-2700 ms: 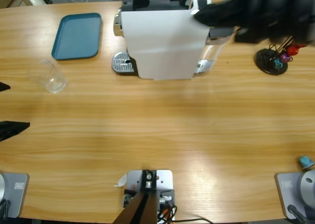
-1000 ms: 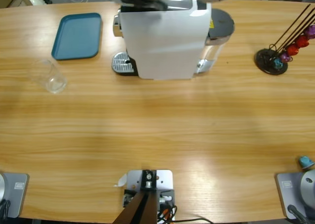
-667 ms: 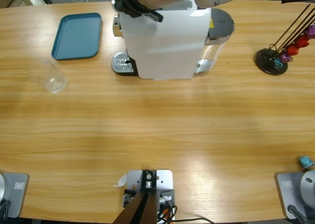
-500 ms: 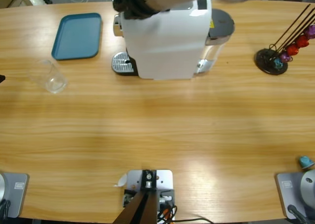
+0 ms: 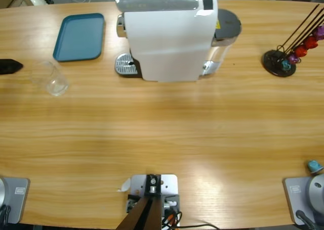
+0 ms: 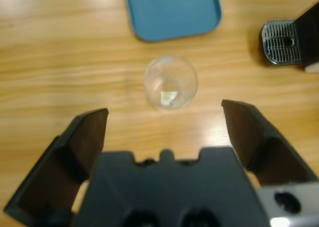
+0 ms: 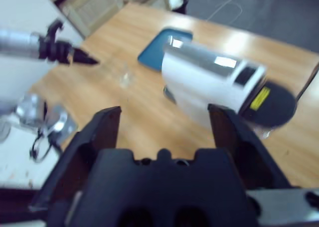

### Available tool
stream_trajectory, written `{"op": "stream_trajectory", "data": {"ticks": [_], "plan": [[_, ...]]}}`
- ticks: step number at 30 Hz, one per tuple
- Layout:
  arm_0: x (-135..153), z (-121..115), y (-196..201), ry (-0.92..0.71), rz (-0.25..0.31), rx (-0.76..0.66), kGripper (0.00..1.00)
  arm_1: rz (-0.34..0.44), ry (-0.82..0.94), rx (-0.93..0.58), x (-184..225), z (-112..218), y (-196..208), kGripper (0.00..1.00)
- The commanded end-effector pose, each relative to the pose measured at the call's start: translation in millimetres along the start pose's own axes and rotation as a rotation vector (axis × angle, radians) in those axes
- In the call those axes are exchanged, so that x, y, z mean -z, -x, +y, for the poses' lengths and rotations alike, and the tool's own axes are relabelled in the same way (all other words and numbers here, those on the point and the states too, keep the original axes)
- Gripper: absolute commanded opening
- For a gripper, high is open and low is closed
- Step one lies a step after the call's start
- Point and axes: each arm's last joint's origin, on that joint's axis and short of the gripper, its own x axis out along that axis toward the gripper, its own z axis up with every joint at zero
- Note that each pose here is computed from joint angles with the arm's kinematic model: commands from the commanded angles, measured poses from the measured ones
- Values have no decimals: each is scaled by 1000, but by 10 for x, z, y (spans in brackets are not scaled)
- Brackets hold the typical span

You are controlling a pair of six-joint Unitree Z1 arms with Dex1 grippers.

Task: Pour coffee

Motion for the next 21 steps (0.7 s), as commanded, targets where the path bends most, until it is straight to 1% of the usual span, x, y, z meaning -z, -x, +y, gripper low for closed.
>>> {"op": "stream_trajectory", "data": {"ticks": [1, 2, 4, 7, 9, 11, 12, 14, 17, 18, 19, 20, 21], "plan": [[480, 9, -332, -30, -69, 49, 989, 109, 57, -69, 572, -129, -11, 1000], [496, -2, -393, -52, -67, 48, 991, 115, 65, -70, 586, -133, -19, 1000], [535, -11, -499, -103, -46, 29, 991, 121, 67, -62, 587, -175, -35, 1000], [507, -26, -598, -136, -68, -13, 991, 123, 50, -43, 594, -237, -44, 1000], [450, -83, -713, -145, -66, -12, 991, 137, 49, -35, 629, -254, -66, 1000], [435, -124, -855, -157, -36, -33, 992, 147, 47, -30, 656, -265, -81, 1000], [425, -145, -920, -158, -32, -37, 995, 149, 45, -26, 666, -273, -84, 1000], [392, -192, -1032, -155, -45, -29, 996, 158, 36, -23, 706, -296, -82, 1000], [400, -194, -1169, -146, -42, -45, 990, 177, 20, -19, 830, -339, -47, 1000], [402, -190, -1187, -144, -41, -48, 968, 179, 13, -15, 868, -353, -26, 1000], [406, -185, -1196, -143, -41, -56, 893, 179, 7, -12, 900, -366, -7, 1000], [411, -173, -1199, -141, -42, -72, 768, 179, 2, -9, 927, -377, 7, 1000], [415, -158, -1197, -136, -45, -89, 608, 178, -5, -5, 945, -388, 16, 1000]]}}
